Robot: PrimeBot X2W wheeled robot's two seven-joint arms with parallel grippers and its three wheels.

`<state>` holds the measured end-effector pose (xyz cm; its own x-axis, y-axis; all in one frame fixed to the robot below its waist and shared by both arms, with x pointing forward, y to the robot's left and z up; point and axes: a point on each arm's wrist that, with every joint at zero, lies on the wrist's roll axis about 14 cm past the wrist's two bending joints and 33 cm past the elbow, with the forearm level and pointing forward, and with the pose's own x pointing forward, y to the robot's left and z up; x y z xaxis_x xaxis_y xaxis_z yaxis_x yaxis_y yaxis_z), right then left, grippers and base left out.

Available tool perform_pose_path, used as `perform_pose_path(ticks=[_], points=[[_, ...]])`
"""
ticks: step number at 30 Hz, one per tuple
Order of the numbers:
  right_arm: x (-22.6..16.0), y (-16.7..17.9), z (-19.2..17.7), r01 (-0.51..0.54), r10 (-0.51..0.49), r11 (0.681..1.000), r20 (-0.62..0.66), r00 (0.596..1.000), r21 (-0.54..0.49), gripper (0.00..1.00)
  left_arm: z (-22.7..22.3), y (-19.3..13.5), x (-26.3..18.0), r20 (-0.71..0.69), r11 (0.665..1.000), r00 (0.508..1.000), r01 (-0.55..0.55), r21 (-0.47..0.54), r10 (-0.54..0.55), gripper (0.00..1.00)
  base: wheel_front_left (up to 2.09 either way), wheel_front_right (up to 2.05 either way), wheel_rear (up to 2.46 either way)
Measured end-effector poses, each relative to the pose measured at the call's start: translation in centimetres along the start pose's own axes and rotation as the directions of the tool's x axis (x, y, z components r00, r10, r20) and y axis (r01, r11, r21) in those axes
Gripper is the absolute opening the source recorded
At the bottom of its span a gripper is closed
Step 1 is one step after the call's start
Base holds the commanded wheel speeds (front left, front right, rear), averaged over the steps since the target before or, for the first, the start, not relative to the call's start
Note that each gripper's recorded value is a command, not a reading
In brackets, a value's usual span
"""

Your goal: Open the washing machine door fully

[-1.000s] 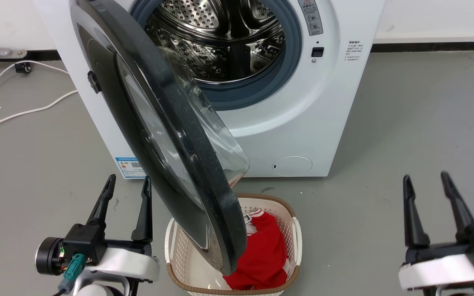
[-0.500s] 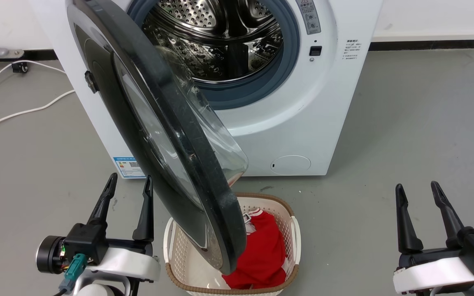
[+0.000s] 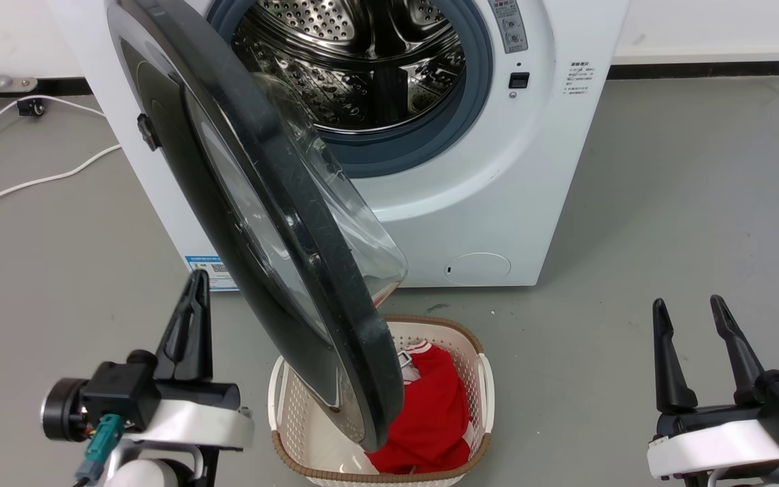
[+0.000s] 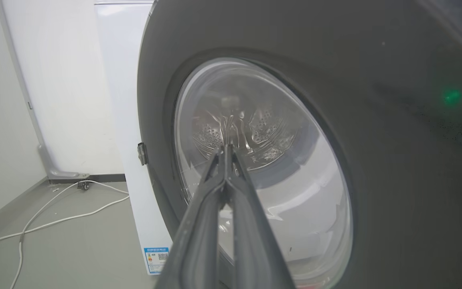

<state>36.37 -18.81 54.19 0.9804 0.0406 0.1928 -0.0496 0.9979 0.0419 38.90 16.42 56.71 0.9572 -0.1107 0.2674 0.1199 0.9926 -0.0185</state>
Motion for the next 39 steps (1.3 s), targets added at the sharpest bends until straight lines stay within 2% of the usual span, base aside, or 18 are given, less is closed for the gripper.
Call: perform_pose_path(ticks=[5,9,17,22,26,32,35,39], points=[[0.0,0.0,-0.1,0.001,-0.001,1.000,-0.003,1.000,0.009,1.00,4.2,-0.1,1.1,0.132,1.000,0.991,0.004,0.013,-0.005,0.00,0.00,0.00,0.00],[0.0,0.0,-0.3,0.001,-0.001,1.000,-0.006,1.000,0.012,1.00,8.5,-0.3,1.7,0.268,1.000,0.963,0.005,0.018,-0.009,0.00,0.00,0.00,0.00],[-0.1,-0.2,-0.5,0.010,-0.010,1.000,-0.013,1.000,0.018,1.00,16.8,-2.5,1.3,0.511,0.997,0.856,0.055,0.051,-0.073,0.00,0.00,0.00,0.00],[-0.2,-0.5,-0.4,0.021,-0.021,0.999,-0.010,1.000,0.024,1.00,19.4,-6.4,0.4,0.589,0.982,0.790,0.184,0.037,-0.170,0.00,0.00,0.00,0.00],[-0.3,-0.7,-0.2,0.026,-0.026,0.999,-0.005,1.000,0.024,1.00,18.9,-10.2,-0.2,0.573,0.945,0.775,0.326,0.000,-0.267,0.00,0.00,0.00,0.00],[-0.5,-0.8,-0.1,0.030,-0.030,0.999,-0.002,1.000,0.025,1.00,15.2,-15.4,-1.8,0.416,0.861,0.808,0.498,-0.102,-0.418,0.00,0.00,0.00,0.00],[-0.5,-0.7,-0.2,0.029,-0.028,0.999,-0.003,1.000,0.029,1.00,12.2,-17.1,-3.0,0.295,0.822,0.824,0.543,-0.168,-0.484,0.00,0.00,0.00,0.00],[-0.5,-0.5,-0.2,0.022,-0.022,0.999,-0.004,1.000,0.033,1.00,7.6,-18.4,-5.0,0.113,0.797,0.830,0.557,-0.234,-0.547,0.00,0.00,0.00,0.00]])
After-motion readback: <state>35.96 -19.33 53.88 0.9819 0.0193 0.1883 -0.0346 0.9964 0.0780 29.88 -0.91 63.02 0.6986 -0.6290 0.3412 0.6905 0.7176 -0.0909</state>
